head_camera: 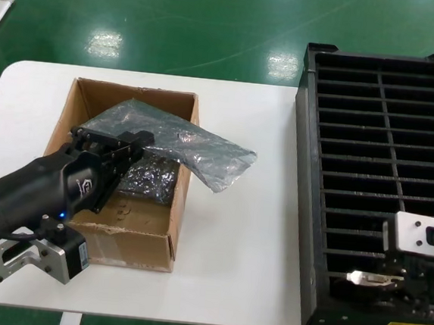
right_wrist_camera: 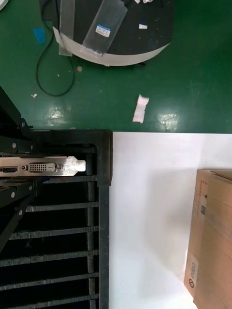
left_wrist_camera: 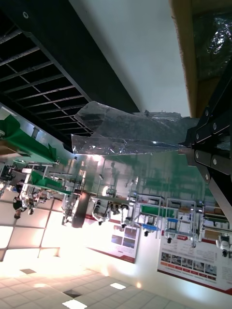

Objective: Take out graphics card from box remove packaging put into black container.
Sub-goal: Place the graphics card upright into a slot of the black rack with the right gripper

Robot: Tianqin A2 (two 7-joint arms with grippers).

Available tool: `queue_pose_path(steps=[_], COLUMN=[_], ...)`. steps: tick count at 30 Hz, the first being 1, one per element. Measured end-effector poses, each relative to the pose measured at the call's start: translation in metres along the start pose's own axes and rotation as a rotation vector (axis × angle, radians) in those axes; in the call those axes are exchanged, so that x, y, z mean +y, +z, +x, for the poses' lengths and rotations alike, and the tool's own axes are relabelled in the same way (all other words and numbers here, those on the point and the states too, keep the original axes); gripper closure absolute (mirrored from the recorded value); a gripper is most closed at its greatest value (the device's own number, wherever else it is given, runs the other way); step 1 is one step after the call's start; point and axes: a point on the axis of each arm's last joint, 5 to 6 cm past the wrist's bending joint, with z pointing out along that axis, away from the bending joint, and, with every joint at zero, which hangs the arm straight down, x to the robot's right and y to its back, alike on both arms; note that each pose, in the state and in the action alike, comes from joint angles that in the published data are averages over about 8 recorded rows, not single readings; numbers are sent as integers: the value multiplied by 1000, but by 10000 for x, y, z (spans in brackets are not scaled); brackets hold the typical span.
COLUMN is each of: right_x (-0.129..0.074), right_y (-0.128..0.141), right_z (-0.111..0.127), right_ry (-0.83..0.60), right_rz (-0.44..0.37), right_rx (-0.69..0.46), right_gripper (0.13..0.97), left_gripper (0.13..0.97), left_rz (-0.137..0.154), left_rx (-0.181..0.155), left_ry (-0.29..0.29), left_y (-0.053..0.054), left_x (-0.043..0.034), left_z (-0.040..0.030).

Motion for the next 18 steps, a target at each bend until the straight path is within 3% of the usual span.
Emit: queue_pose_path(steps=[18], right_x=[-35], right_y=[66], right_z=[17], right_ry=[34], right_rz=[46], right_rx=[-12], right_gripper=[864], left_gripper=[959], left_rz=[0], left_rx=[0], left_ry=[0], left_y=[0], left_x=[0], left_z=[0])
